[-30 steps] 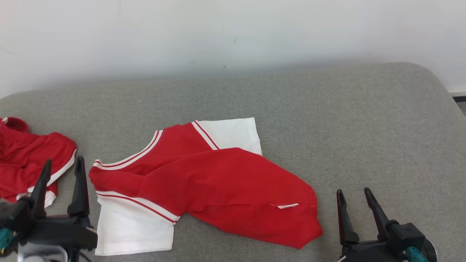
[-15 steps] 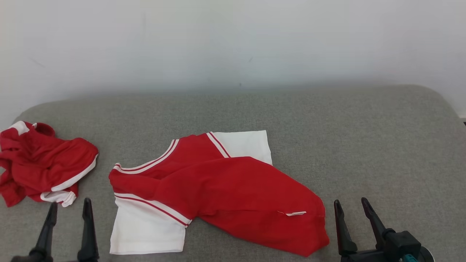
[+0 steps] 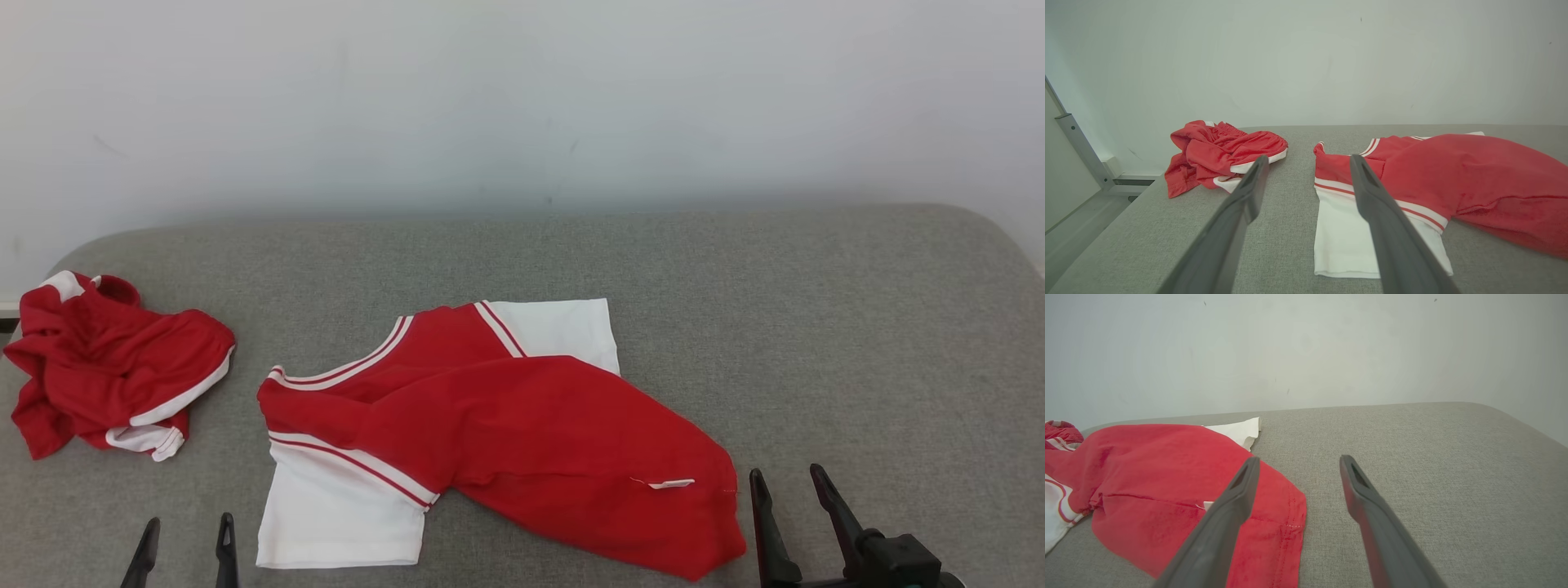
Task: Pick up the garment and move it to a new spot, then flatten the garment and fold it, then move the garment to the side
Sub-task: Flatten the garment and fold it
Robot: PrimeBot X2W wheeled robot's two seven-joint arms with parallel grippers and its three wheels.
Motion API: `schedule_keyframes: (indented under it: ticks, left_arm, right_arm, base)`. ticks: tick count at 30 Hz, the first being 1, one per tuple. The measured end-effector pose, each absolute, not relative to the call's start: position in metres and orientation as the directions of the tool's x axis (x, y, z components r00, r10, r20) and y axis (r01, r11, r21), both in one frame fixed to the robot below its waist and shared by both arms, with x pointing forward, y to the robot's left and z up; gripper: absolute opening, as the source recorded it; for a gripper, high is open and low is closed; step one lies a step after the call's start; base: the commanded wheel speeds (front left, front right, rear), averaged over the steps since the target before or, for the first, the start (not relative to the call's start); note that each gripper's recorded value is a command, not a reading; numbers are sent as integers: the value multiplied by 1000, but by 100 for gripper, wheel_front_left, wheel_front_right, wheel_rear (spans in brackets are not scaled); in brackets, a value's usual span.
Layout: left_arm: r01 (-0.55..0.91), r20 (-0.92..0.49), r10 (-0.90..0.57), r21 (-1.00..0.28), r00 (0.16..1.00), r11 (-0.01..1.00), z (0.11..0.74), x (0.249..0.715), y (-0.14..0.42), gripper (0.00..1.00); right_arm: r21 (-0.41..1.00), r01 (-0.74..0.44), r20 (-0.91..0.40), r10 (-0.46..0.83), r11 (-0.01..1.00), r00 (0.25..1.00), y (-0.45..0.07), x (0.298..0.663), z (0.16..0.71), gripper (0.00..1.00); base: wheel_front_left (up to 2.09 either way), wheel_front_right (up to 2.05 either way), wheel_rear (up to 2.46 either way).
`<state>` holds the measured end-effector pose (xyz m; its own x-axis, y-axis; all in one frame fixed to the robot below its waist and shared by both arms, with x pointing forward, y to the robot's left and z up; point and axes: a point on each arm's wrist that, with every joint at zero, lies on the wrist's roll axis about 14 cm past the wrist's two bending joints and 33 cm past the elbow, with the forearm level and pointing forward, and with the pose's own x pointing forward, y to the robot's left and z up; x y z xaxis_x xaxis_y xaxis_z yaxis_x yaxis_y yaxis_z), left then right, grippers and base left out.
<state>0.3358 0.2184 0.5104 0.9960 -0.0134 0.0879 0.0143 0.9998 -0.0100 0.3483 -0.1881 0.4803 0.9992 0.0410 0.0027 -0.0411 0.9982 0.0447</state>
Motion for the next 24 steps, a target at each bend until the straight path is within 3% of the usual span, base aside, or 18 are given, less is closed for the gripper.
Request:
schedule_keyframes:
  ticks: [24]
  left_arm:
    - [32,-17,-33,-27,999,999,477,348,215,100]
  right_arm:
    - [41,-47,-61,50,998,997,-186,357,461,100]
  base:
    - [0,0,0]
